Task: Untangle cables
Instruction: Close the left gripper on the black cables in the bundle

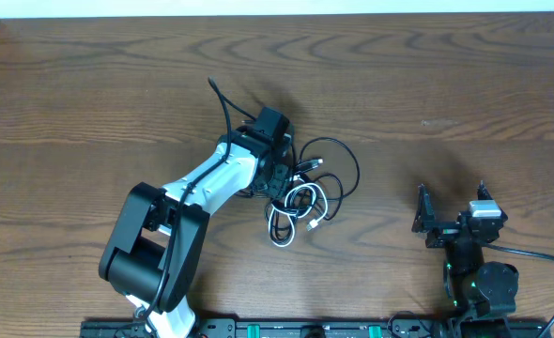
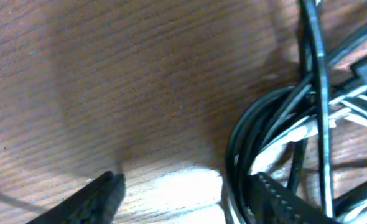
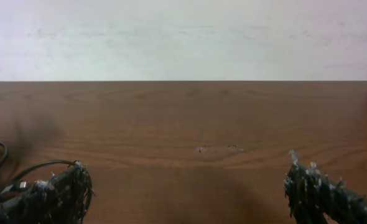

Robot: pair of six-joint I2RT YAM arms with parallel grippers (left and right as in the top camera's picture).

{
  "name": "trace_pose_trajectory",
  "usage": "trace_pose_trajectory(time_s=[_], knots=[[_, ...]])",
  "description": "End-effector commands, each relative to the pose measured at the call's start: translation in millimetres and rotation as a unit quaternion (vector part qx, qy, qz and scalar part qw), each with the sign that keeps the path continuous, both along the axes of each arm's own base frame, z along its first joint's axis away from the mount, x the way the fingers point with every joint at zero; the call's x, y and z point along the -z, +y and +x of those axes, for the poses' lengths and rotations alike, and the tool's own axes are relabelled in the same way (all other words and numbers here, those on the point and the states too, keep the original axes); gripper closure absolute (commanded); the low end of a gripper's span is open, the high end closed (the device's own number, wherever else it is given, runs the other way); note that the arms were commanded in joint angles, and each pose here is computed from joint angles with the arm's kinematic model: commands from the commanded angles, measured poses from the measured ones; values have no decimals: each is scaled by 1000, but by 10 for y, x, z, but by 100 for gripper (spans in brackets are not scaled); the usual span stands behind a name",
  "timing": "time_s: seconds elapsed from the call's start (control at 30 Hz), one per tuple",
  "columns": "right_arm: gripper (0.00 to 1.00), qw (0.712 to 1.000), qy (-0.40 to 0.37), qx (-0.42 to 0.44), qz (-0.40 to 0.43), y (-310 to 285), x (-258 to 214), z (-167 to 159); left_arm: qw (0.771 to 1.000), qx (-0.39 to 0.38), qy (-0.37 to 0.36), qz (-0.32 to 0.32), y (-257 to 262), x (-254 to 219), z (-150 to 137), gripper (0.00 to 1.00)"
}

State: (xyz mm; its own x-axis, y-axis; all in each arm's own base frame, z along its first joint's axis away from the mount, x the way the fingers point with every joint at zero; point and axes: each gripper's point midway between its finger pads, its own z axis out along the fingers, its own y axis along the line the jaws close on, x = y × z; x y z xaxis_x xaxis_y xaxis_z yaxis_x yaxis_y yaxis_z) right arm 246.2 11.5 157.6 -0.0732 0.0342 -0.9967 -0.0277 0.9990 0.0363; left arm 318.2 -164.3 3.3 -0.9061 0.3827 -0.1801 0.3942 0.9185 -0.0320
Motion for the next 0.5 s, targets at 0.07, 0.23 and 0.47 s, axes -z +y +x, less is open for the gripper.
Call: trace_pose_trajectory(time_s=[0.07, 0.23, 0.47], knots=[[1, 1000, -1, 4, -6, -18, -3, -3, 1000, 0, 7, 6, 25, 50, -32, 55], [1, 1000, -1, 4, -6, -18, -3, -3, 1000, -13, -6, -3, -9, 37, 36, 92], [1, 1000, -1, 4, -6, -18, -3, -3, 999, -38, -16, -14, -40, 20, 97, 92]])
